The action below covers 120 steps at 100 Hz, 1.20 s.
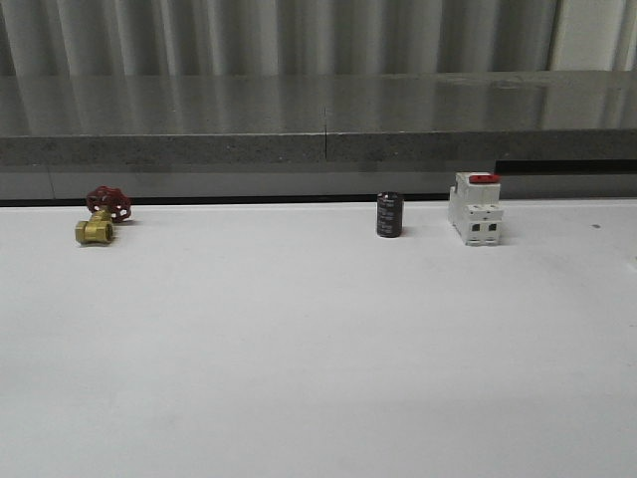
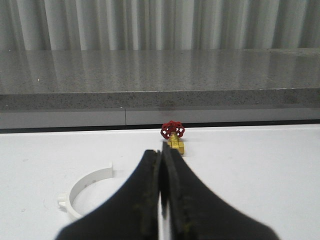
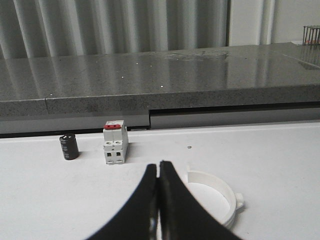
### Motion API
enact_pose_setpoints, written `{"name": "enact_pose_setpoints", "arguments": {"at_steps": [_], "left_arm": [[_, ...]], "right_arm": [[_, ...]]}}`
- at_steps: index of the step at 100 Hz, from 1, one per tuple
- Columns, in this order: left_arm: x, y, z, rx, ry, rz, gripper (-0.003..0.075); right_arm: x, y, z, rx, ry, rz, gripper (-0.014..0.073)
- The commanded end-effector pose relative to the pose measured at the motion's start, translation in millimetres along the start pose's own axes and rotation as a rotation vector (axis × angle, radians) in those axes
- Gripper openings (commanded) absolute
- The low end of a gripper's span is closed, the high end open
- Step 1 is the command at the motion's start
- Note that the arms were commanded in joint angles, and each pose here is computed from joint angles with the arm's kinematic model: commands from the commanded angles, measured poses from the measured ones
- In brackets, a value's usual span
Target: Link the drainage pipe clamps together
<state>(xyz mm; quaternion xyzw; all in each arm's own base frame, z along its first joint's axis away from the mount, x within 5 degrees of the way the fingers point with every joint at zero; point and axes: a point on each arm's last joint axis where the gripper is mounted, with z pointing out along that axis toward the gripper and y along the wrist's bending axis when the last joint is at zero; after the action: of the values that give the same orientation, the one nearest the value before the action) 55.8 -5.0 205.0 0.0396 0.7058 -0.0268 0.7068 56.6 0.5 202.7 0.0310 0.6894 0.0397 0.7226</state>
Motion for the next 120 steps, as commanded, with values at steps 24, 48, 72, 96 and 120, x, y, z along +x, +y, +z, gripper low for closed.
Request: {"name": "enact_pose_setpoints", "arguments": {"at_steps": [24, 48, 72, 96, 120], "left_arm": [[6.3, -0.5, -0.3, 0.003, -0.062, -0.012, -0.0021], [-5.7, -0.5, -2.0, 0.002, -0.115, 0.025, -0.0021], [-61.9, -1.0, -6.8, 0.021, 0.023, -0.145, -0.0021], [-124.1, -1.9, 11.5, 0.025, 0.403, -0.133, -0.0021], [-136.9, -2.5, 40.0, 0.024, 0.589, -0.133, -0.0021]], "right_arm": [[-14.4, 1.5, -2.5, -0.011, -0.121, -0.002, -0.0068], [-14.4, 1.5, -2.5, -0.011, -0.121, -0.002, -0.0068], [-14.4, 1.5, -2.5, -0.011, -0.121, -0.002, -0.0068], [-14.4, 1.5, -2.5, -0.011, -0.121, -0.002, -0.0068], [-14.4, 1.5, -2.5, -0.011, -0.121, -0.002, -0.0068]]}}
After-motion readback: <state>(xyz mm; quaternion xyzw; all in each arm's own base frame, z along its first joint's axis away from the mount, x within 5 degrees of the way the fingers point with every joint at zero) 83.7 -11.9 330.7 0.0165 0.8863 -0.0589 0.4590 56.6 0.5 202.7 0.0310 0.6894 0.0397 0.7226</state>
